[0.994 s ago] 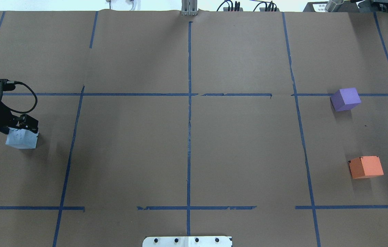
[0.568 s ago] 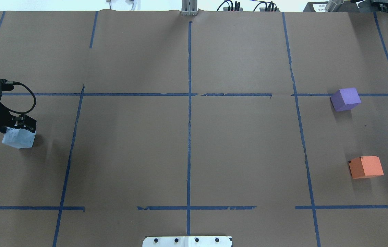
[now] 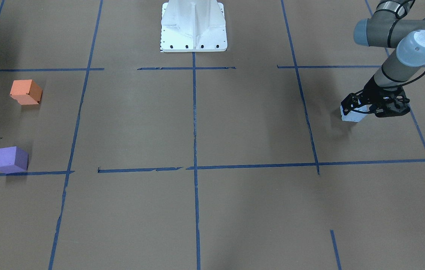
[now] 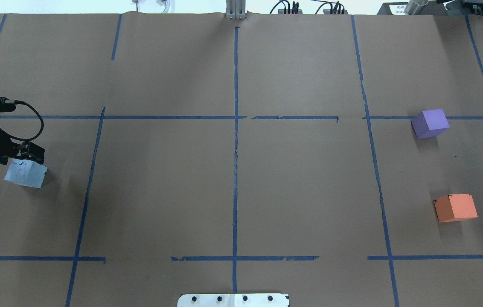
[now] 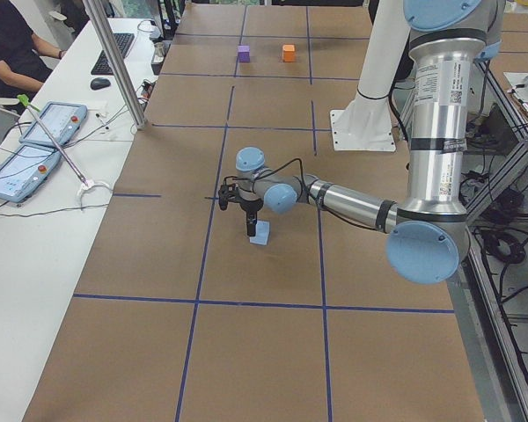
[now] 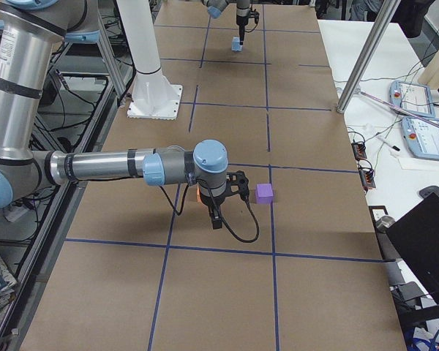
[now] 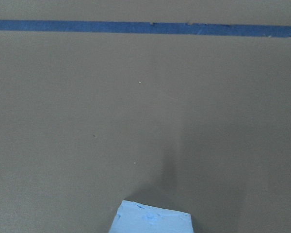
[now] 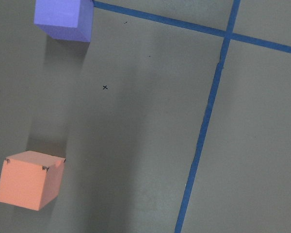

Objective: Place blue block between orange and purple blocks
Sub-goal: 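Lift the light blue cube with the left gripper and carry it toward the table center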

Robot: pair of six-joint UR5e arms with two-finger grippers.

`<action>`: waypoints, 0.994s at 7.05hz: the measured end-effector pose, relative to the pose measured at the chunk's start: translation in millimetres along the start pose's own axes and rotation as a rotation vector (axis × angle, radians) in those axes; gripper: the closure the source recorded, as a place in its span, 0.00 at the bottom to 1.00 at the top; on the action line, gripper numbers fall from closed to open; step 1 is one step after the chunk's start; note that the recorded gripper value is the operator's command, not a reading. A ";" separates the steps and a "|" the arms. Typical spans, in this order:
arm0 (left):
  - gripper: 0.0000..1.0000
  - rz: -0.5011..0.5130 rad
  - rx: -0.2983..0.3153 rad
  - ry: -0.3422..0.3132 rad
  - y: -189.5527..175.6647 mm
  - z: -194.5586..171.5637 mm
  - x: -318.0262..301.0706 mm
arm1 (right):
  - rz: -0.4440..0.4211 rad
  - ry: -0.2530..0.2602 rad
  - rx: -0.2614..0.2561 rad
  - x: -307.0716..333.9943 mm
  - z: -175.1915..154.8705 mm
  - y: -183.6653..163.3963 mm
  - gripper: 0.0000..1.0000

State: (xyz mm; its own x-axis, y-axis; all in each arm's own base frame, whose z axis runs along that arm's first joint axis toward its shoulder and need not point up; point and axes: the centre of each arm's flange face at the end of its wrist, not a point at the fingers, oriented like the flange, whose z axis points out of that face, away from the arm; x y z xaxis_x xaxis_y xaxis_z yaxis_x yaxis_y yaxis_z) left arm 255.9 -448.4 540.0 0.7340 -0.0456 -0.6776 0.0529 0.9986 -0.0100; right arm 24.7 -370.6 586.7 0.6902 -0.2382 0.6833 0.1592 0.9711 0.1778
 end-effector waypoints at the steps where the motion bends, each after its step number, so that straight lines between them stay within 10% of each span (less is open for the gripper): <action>1: 0.00 0.005 0.001 0.005 3.6 3.2 -5.6 | 0.000 0.000 -0.001 -0.1 0.2 0.0 0.00; 5: 0.03 0.192 -0.013 0.036 33.3 28.3 -7.2 | 0.000 -0.002 -0.002 0.0 1.0 0.3 0.00; 7: 0.30 0.304 -0.023 0.033 36.8 34.9 -6.5 | 0.001 -0.004 -0.003 0.0 1.3 0.7 0.00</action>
State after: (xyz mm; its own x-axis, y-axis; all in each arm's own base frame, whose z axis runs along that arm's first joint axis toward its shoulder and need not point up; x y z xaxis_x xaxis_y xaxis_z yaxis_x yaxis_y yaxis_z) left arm 276.7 -412.4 569.7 0.6915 0.2564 -0.6753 -0.1817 0.9666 0.1809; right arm 23.9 -369.9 587.8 0.6873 -0.2373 0.6866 0.1609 0.9714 0.1746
